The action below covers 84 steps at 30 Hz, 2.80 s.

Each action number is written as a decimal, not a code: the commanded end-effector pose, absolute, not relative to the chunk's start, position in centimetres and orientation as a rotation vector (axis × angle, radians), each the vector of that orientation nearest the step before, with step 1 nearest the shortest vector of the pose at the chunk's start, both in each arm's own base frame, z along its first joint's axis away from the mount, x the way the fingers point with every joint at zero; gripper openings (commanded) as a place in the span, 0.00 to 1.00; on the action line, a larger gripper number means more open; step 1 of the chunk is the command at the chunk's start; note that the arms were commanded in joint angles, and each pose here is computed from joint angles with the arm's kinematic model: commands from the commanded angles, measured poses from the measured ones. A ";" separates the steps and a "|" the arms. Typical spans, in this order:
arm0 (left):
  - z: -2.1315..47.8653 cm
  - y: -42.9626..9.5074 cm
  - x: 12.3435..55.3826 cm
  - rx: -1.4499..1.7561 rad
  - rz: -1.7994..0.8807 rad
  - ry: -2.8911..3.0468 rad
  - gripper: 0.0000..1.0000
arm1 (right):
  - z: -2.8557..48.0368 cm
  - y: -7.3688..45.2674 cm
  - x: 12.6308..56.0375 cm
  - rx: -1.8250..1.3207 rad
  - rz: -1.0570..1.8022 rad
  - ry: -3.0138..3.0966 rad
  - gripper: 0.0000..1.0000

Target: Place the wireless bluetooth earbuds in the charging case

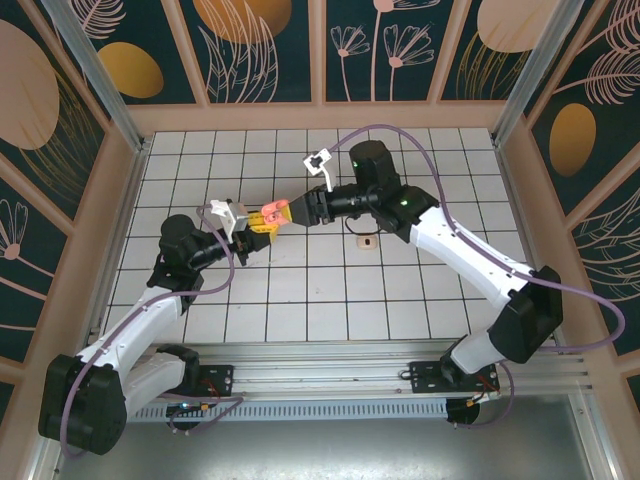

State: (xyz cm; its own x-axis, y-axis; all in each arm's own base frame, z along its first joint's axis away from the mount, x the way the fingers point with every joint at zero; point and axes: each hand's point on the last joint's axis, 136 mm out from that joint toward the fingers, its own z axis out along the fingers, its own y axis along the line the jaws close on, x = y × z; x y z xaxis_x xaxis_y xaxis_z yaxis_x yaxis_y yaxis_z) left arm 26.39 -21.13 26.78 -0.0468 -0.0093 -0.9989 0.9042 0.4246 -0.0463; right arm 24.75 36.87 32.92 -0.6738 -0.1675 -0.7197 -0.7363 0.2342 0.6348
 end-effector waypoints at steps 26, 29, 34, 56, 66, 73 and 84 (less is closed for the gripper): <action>28.8 -21.4 26.2 0.884 -0.902 1.377 0.13 | 36.9 38.0 23.4 -0.921 1.631 1.835 0.53; 28.5 -21.4 26.5 0.873 -0.903 1.393 0.13 | 37.4 36.9 23.1 -0.894 1.631 1.809 0.52; 28.1 -21.5 26.5 0.870 -0.913 1.409 0.13 | 37.5 35.7 23.1 -0.856 1.631 1.794 0.51; 15.4 -30.5 33.5 0.179 -1.390 2.256 0.06 | 22.8 17.6 32.7 0.334 0.927 2.247 0.53; 8.0 -31.1 34.7 -0.058 -1.321 2.520 0.08 | 21.3 17.7 32.5 0.309 0.935 2.282 0.53; 6.1 -31.8 35.2 -0.073 -1.295 2.598 0.12 | 20.6 17.8 32.5 0.317 0.945 2.292 0.52; 4.2 -31.9 34.0 -0.076 -1.269 2.680 0.22 | 20.2 17.8 32.3 0.317 0.941 2.302 0.52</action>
